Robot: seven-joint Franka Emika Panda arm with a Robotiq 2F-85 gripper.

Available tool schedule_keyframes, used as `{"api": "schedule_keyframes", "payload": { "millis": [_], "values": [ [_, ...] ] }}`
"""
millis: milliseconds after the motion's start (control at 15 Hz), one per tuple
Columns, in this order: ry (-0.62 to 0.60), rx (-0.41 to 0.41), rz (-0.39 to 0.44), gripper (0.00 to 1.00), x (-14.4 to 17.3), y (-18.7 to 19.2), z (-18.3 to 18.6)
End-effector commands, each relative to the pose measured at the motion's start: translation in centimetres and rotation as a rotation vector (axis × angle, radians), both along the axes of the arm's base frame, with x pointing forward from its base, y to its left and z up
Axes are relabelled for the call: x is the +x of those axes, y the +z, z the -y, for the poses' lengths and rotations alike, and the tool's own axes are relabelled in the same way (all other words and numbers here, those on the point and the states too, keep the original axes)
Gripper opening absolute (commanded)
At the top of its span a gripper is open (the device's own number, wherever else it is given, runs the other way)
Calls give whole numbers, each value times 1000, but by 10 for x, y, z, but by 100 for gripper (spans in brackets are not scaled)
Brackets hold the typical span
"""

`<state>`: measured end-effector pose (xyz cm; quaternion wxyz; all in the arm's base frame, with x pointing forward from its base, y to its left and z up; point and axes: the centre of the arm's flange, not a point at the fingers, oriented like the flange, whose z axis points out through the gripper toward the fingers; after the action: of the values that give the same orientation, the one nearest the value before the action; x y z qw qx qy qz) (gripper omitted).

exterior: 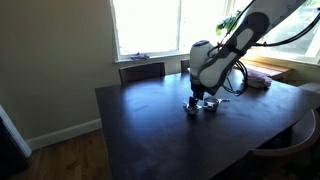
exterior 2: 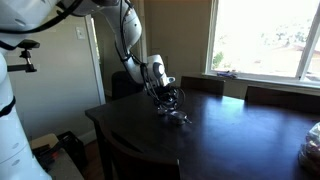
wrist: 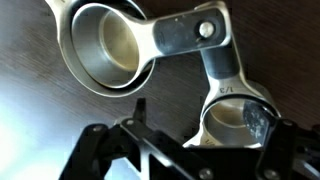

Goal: Stack the cups

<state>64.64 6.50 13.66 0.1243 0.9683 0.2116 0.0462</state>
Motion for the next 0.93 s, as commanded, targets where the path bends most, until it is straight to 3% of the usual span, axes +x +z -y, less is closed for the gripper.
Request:
{"api": "schedule_keyframes", "payload": {
  "millis": [0, 600, 867],
  "values": [
    [33, 5, -51, 67, 4, -6, 1],
    [64, 26, -89, 8, 9, -13, -7],
    [81, 42, -72, 4, 13, -5, -11]
  ]
}}
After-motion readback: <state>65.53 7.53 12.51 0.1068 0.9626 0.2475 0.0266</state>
